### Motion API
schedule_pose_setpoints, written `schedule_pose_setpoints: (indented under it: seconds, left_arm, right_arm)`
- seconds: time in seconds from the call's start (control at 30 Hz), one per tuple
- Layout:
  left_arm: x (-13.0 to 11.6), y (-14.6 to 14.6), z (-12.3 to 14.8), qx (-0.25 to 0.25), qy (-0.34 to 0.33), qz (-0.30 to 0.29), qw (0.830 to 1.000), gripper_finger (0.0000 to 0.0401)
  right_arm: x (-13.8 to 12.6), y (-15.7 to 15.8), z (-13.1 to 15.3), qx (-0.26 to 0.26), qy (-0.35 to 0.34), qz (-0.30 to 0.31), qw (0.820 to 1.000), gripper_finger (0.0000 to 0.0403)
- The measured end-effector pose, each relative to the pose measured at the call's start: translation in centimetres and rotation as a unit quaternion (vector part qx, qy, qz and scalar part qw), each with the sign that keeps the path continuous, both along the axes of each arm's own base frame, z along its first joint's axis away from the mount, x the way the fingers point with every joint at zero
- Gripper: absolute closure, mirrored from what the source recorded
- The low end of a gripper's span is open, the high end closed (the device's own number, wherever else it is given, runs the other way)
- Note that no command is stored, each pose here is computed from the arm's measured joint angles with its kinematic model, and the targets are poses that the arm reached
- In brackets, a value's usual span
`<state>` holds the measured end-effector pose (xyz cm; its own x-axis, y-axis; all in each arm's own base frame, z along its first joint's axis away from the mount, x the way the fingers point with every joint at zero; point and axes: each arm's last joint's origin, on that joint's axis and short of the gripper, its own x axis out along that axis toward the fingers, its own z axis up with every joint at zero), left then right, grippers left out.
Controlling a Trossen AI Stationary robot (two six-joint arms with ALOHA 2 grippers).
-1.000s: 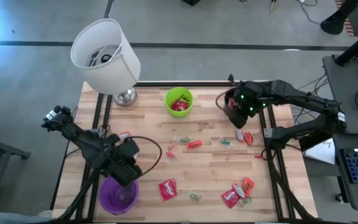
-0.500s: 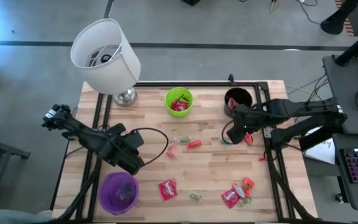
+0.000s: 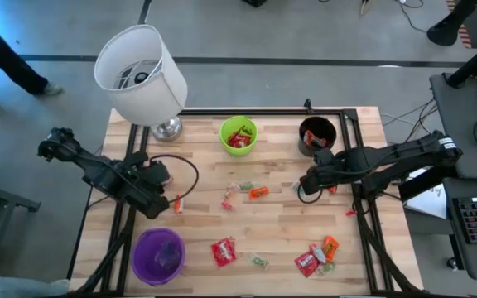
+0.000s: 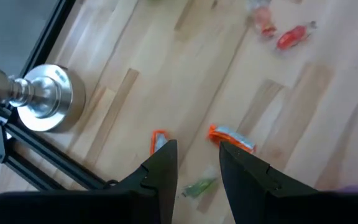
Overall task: Sort candy
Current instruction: Put the orange candy into the black bucket
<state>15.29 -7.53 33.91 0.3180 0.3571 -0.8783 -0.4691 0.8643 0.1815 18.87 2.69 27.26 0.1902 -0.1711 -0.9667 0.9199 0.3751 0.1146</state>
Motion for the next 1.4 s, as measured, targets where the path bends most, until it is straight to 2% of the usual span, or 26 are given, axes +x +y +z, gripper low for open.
schedule_pose_setpoints:
  seconds: [0.17,0.3,0.47,0.63,0.97,1.4]
  left_arm:
    - [-1.1,0.7,-1.5,-0.001,-0.001,0.001,1.0,0.0299]
    - [-1.6,1.0,-2.3,-0.001,-0.006,-0.001,1.0,0.0299]
    - [-1.4,1.0,-3.1,0.006,-0.042,0.003,0.999,0.0299]
    - [-1.1,1.0,-3.8,0.01,-0.068,0.018,0.997,0.0299]
    - [-1.0,1.2,-3.8,0.035,-0.101,0.047,0.993,0.0299]
    - [-0.8,1.1,-3.8,0.03,-0.109,0.048,0.992,0.0299]
  right_arm:
    - [0.2,0.0,-1.5,-0.001,-0.008,-0.01,1.0,0.0239]
    - [-0.2,-0.1,-3.0,0.002,0.002,-0.047,0.999,0.0238]
    - [-0.4,-0.2,-4.9,0.005,0.001,-0.073,0.997,0.0238]
    - [-0.8,-0.5,-6.1,-0.019,0.009,-0.092,0.996,0.0238]
    - [-0.8,-2.8,-7.3,-0.045,0.052,-0.085,0.994,0.0238]
    - [0.5,-4.0,-10.3,-0.026,0.136,-0.065,0.988,0.0238]
